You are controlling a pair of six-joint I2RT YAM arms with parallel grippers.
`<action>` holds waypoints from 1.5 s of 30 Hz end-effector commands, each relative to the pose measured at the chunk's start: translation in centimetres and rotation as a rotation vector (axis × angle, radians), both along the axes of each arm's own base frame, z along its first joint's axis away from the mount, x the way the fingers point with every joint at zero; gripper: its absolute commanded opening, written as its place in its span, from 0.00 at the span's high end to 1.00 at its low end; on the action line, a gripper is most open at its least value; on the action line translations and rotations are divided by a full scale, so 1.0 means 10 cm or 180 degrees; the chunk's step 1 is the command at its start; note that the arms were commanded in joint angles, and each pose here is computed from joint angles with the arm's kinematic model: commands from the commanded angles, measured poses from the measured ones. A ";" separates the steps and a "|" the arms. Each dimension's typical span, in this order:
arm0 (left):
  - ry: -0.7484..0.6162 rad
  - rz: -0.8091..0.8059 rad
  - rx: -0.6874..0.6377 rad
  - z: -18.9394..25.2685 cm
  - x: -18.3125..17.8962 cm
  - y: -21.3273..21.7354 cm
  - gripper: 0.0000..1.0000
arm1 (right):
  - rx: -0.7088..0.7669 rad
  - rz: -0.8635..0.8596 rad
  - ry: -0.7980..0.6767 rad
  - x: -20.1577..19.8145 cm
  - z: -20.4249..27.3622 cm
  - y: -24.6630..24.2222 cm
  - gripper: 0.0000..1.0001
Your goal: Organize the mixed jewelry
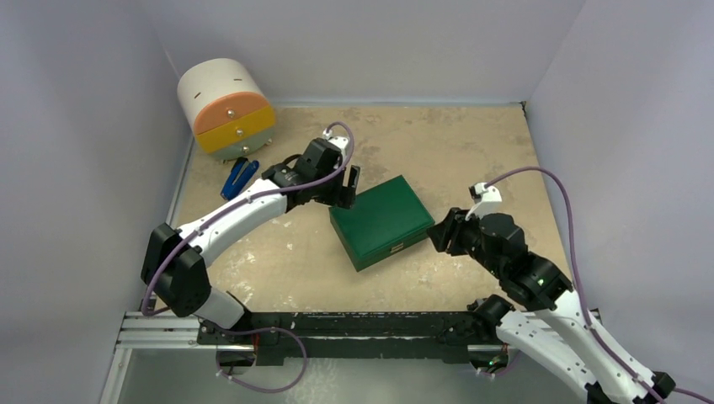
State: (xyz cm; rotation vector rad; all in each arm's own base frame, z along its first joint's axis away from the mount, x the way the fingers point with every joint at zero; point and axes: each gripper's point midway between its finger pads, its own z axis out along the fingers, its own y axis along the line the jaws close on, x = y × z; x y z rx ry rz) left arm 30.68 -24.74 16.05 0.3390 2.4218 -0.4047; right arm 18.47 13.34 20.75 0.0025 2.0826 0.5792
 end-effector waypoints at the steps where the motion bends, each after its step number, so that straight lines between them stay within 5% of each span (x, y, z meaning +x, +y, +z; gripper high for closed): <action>1: -0.0160 -0.0054 -0.0186 0.17 -0.07 -0.12 0.24 | 0.0083 0.0075 -0.0083 0.11 0.17 0.13 0.57; 8: -0.0153 -0.0120 -0.0263 0.17 -0.23 -0.09 0.23 | 0.0016 0.0350 0.0045 0.24 0.06 0.40 1.00; 24: -0.0455 -0.0194 -0.0206 0.48 -0.43 0.19 0.22 | -0.0012 0.0722 0.0421 0.43 -0.31 0.85 1.00; 45: -0.0444 -0.0236 -0.0037 0.24 -0.50 0.31 0.21 | -0.0627 0.0690 0.0973 0.34 -0.98 0.95 1.00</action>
